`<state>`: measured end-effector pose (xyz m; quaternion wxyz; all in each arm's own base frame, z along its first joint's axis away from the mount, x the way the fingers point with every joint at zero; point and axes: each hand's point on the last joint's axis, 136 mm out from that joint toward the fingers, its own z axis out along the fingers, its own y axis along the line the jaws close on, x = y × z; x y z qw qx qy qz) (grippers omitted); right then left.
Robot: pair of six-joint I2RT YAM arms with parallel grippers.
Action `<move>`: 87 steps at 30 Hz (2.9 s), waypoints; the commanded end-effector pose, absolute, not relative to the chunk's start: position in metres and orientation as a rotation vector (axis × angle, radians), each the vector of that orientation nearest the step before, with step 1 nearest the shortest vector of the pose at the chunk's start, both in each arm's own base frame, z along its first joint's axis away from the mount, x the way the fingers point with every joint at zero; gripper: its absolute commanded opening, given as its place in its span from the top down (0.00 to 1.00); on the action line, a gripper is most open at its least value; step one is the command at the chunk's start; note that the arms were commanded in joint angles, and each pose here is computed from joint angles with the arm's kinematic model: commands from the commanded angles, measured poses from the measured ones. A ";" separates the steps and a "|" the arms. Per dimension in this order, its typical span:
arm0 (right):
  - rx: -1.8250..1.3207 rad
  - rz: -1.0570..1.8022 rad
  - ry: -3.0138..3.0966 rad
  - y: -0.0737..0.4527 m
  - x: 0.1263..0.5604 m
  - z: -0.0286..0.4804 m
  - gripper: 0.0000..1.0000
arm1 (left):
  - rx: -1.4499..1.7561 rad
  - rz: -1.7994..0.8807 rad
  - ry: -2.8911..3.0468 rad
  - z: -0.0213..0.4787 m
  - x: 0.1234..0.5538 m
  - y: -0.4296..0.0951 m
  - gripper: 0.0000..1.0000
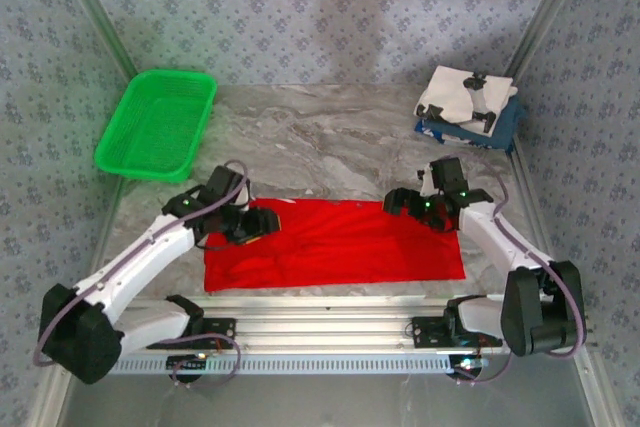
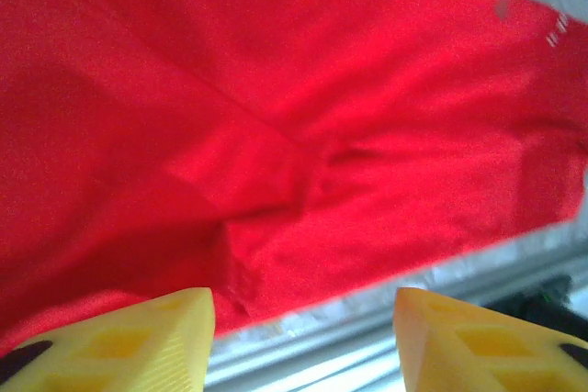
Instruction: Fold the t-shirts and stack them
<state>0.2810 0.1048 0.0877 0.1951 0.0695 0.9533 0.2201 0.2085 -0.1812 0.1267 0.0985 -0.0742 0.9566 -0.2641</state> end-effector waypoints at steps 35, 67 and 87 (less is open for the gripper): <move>0.440 0.366 2.871 0.066 0.277 0.056 0.00 | -0.096 -0.445 3.080 0.071 0.144 -0.174 0.77; 0.650 0.101 2.979 0.025 0.231 0.022 0.00 | -0.536 -0.104 3.020 0.009 0.341 -0.131 0.77; 0.577 0.547 3.089 0.176 0.213 0.023 0.00 | -0.412 -0.822 2.776 -0.015 0.588 -0.247 0.71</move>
